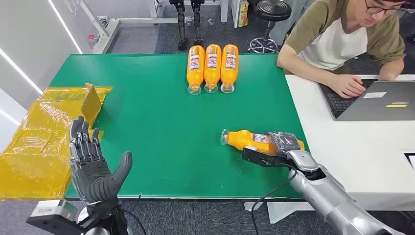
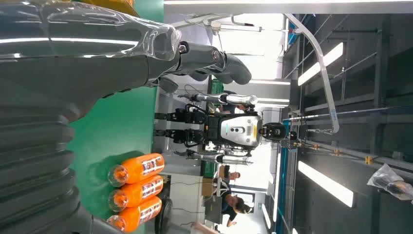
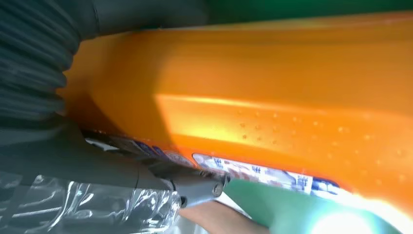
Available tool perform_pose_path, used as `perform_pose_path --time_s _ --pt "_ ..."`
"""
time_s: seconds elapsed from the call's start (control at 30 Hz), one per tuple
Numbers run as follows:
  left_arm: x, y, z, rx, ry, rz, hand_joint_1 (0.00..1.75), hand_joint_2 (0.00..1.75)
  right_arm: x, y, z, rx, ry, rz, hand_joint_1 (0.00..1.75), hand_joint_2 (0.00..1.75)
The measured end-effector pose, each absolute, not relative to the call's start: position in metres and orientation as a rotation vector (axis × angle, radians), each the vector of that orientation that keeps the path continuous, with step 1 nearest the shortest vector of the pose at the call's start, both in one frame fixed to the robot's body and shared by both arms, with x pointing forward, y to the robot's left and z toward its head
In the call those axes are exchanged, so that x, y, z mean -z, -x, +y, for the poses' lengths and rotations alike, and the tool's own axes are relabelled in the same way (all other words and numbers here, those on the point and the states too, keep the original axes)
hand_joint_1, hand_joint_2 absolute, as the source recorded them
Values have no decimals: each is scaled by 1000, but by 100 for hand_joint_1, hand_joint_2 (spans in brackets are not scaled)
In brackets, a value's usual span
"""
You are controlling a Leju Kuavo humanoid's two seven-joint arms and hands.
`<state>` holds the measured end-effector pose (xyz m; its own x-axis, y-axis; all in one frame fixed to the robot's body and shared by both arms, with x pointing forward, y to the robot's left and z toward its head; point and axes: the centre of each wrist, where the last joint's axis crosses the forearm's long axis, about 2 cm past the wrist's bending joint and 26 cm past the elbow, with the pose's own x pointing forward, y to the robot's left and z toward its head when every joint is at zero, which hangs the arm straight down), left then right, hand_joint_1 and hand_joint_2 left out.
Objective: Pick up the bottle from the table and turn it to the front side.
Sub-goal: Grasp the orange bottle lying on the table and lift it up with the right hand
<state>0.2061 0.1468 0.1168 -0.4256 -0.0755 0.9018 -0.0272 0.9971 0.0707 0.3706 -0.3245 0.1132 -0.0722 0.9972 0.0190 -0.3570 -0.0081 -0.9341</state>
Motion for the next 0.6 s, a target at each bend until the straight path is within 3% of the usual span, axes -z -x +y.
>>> perform_pose_path --time_s 0.1,0.37,0.6 --pt "-116 -205 147 56 -73 -2009 0 175 -111 -365 -310 -1315 887 -1181 175 175" --pt "-117 -205 143 68 -37 -2031 0 175 -114 -325 -251 -739 628 -1936 165 175" --pt "-116 -212 134 136 113 -1999 0 175 -106 -280 -204 -454 452 -2119 171 175"
